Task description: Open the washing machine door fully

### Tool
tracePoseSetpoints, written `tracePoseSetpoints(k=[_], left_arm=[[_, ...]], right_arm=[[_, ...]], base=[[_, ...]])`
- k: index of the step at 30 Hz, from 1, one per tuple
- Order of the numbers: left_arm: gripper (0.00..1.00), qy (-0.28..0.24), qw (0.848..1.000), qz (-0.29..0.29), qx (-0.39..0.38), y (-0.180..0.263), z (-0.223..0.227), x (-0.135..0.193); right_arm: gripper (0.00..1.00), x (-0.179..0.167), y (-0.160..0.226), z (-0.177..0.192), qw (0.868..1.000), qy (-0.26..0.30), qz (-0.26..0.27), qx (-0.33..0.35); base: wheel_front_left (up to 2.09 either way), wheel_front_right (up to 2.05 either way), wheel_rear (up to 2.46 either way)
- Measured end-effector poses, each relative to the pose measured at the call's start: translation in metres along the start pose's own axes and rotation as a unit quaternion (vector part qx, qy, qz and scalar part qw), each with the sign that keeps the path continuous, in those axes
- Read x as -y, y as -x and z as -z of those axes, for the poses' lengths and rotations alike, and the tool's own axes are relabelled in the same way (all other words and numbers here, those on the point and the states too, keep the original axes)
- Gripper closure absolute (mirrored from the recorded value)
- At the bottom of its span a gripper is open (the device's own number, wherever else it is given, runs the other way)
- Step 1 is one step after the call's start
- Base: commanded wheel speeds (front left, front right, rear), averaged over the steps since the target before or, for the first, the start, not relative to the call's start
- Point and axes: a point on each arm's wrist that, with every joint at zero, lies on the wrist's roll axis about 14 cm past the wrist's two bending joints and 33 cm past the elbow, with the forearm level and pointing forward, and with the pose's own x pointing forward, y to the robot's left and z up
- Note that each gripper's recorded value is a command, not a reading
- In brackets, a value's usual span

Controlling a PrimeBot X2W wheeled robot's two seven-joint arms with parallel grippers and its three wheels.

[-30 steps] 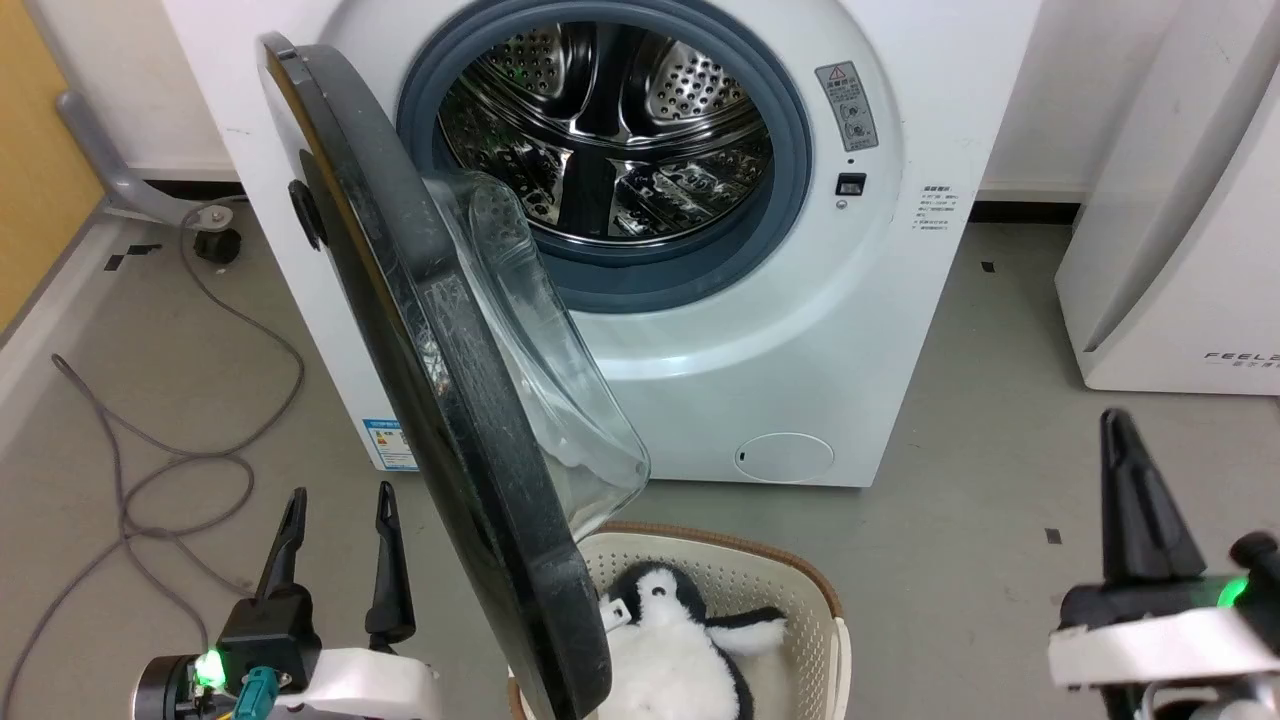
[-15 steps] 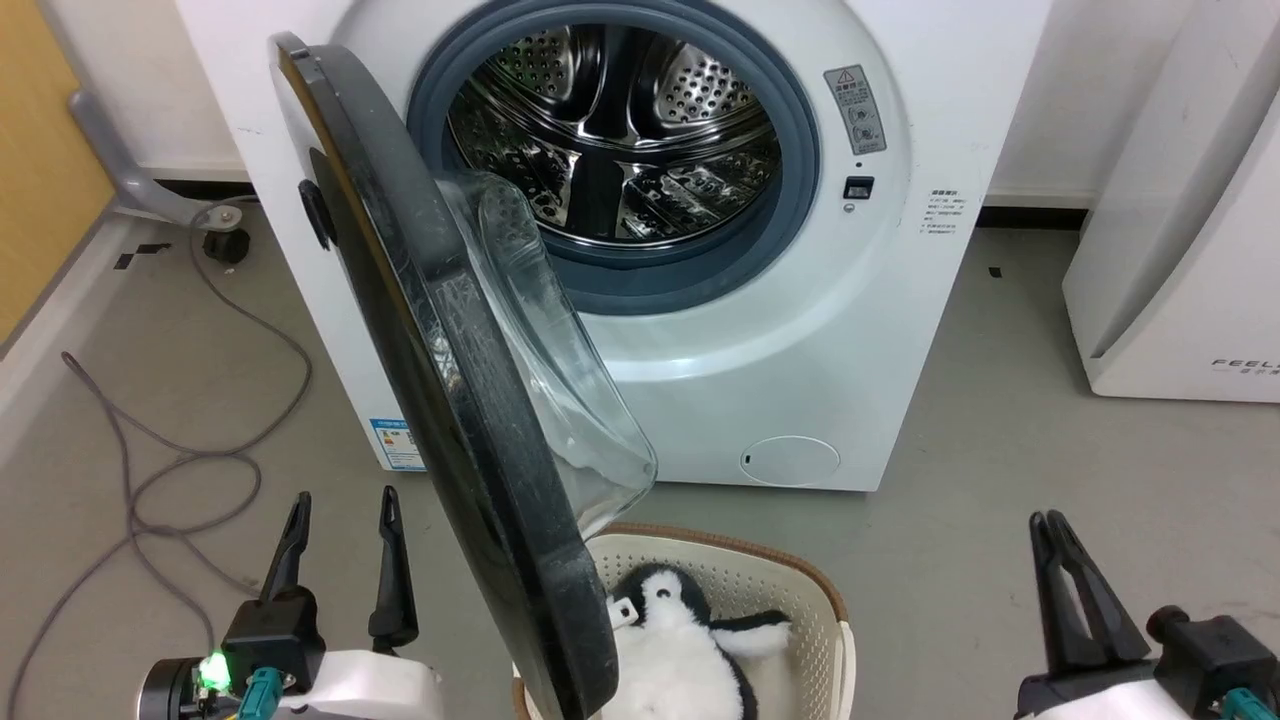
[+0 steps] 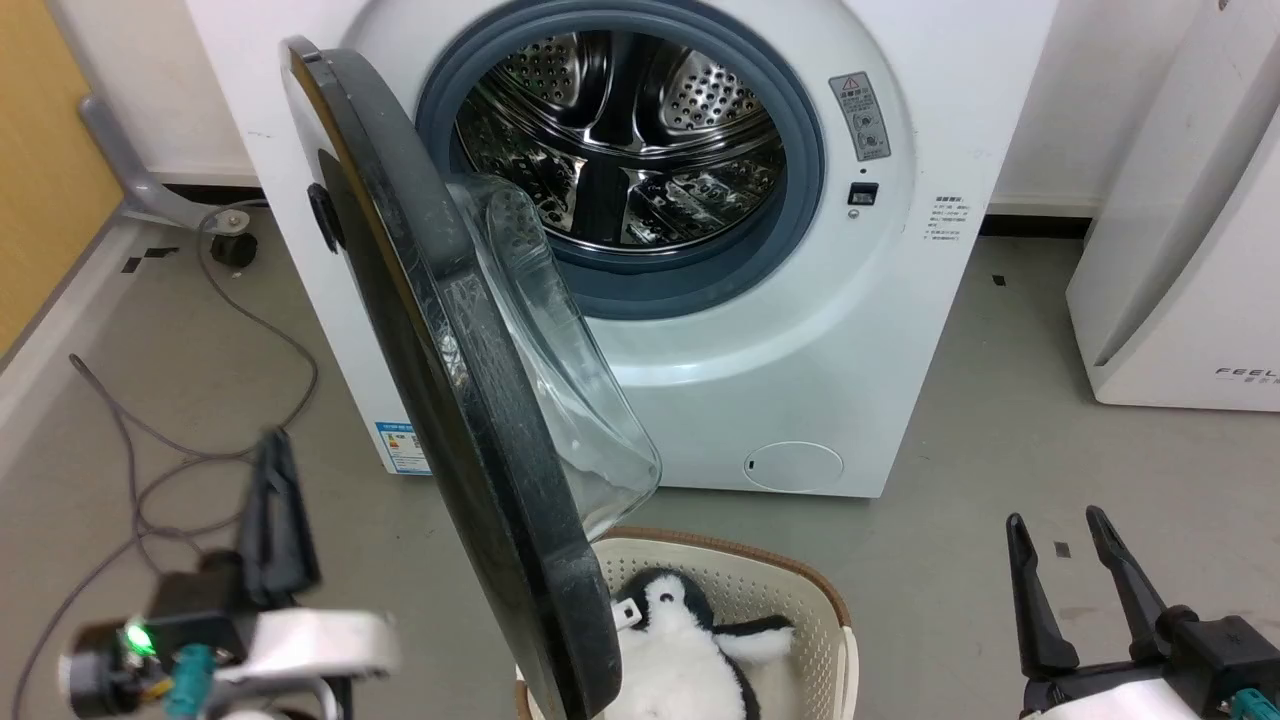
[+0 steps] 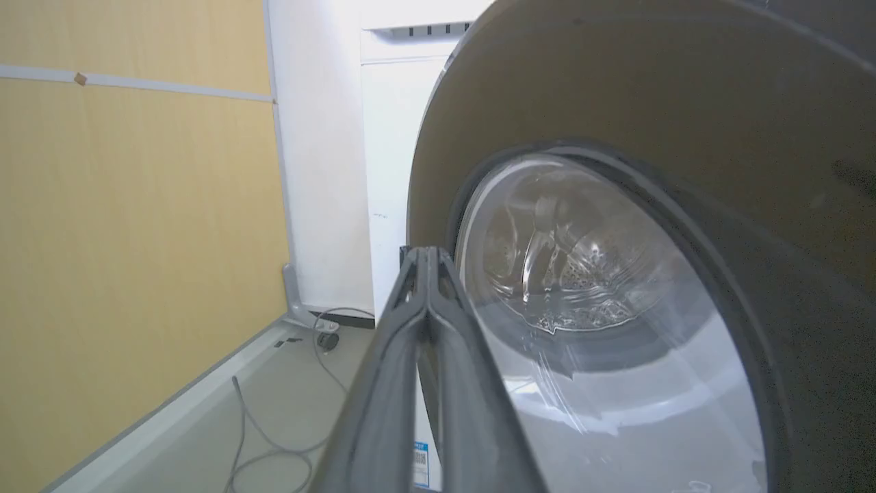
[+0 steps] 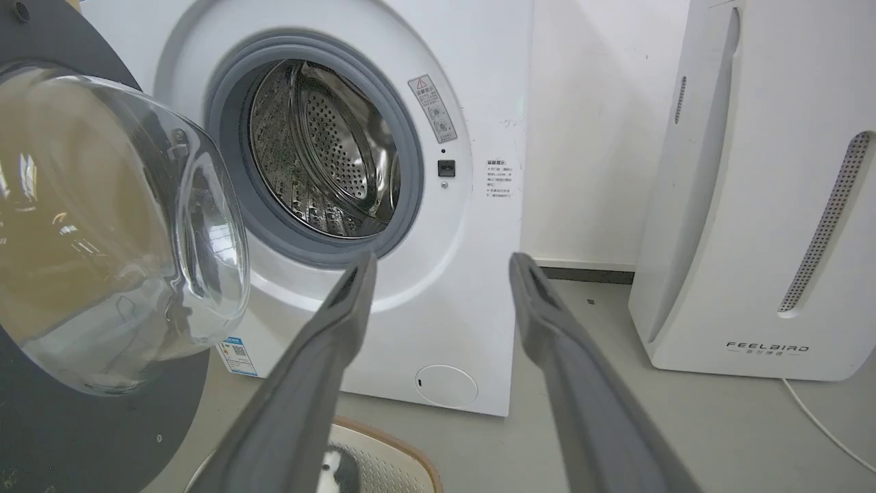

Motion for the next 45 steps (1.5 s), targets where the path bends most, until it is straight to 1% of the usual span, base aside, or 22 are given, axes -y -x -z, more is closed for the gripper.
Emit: tracePoseSetpoints(k=[5,9,15,21,27,30,32,41,45], left_arm=[[1.00,-0.004,0.996,-0.005,0.085,-0.016,-0.053,-0.004],[1.00,0.000,0.987,0.014,0.163,-0.023,-0.102,0.008],[1.00,0.020,0.965,0.085,0.246,-0.013,-0.156,0.051],[1.00,0.045,0.945,0.158,0.284,0.003,-0.181,0.093],[1.00,0.068,0.926,0.225,0.296,0.024,-0.192,0.130],[1.00,0.074,0.917,0.261,0.293,0.035,-0.191,0.150],[1.00,0.078,0.913,0.280,0.285,0.040,-0.187,0.160],[1.00,0.082,0.907,0.347,0.226,0.063,-0.153,0.196],[1.00,0.081,0.905,0.370,0.195,0.076,-0.135,0.207]], right_arm=[[0.00,0.000,0.000,-0.001,1.000,-0.001,0.001,0.002],[0.00,0.000,0.000,-0.003,1.000,-0.001,0.001,0.005],[0.00,0.001,0.001,-0.004,1.000,0.000,0.002,0.006],[0.00,0.000,0.003,-0.003,1.000,-0.001,0.001,0.005],[0.00,0.000,0.002,-0.006,1.000,-0.001,0.001,0.009],[0.00,-0.001,0.002,-0.007,1.000,-0.001,0.000,0.010],[0.00,-0.001,0.001,-0.007,1.000,-0.001,-0.001,0.010],[0.00,-0.004,-0.001,-0.007,1.000,-0.001,-0.006,0.011],[0.00,-0.006,-0.002,-0.006,1.000,-0.002,-0.009,0.010]], base=[[0.00,0.00,0.00],[0.00,0.00,0.00],[0.00,0.00,0.00],[0.00,0.00,0.00],[0.00,0.00,0.00],[0.00,0.00,0.00],[0.00,0.00,0.00],[0.00,0.00,0.00],[0.00,0.00,0.00]])
